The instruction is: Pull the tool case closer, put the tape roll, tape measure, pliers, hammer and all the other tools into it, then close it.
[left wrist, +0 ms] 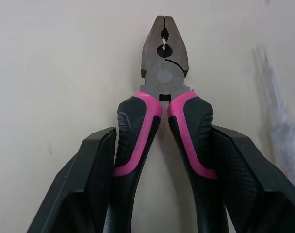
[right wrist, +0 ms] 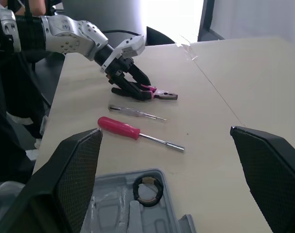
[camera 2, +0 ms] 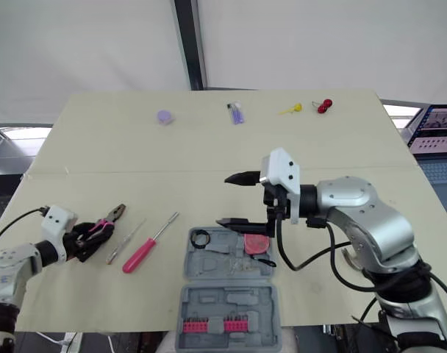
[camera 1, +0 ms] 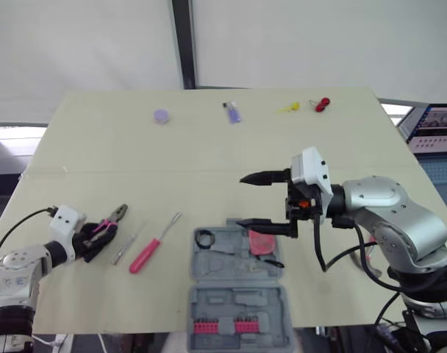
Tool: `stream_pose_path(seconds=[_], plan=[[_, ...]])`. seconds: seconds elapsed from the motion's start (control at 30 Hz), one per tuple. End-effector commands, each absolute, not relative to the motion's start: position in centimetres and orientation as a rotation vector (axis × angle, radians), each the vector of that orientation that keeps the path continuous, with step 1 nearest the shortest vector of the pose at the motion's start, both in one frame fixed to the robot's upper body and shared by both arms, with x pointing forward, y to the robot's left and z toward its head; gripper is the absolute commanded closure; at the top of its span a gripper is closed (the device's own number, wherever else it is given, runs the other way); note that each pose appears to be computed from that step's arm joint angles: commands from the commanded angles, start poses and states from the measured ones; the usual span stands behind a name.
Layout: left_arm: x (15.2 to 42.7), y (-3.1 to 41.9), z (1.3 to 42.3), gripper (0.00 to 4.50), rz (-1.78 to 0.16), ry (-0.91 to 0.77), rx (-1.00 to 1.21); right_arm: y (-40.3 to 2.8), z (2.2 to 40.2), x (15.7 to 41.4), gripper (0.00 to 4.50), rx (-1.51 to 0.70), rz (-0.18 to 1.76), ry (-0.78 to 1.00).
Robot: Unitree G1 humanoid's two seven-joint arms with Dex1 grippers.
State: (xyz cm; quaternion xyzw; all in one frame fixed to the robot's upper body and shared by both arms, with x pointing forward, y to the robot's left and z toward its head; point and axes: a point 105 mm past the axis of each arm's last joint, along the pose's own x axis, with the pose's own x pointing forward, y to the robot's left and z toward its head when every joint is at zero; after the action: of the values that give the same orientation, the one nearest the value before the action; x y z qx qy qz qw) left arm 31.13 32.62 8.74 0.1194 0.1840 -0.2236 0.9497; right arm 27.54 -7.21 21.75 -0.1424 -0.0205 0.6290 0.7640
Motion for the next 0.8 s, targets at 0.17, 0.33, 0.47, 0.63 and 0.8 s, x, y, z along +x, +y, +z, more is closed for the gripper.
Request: stream_pose_path(seconds=[0.17,0.33,0.47,0.63,0.8], plan=[[32.8,25.9,18.3,2.00,-0.787,0.156,0.425,-7.6,23.0,28.6,0.00,-0.469,1.345,-0.055],[31.8,17.8,17.0,2.00,-1.135,0.175,0.501,-6.6,22.0,29.3,0.00,-0.628,1.372,0.008],[30.8,13.8,15.8,2.00,-1.314,0.185,0.515,-5.3,21.7,29.9,0.00,-0.666,1.371,0.031],[30.4,10.6,14.9,2.00,-1.437,0.183,0.543,-4.5,19.8,29.0,0.00,-0.691,1.460,0.171],[30.2,9.0,14.8,2.00,-1.474,0.157,0.548,-4.1,18.0,28.1,0.00,-0.743,1.499,0.266]])
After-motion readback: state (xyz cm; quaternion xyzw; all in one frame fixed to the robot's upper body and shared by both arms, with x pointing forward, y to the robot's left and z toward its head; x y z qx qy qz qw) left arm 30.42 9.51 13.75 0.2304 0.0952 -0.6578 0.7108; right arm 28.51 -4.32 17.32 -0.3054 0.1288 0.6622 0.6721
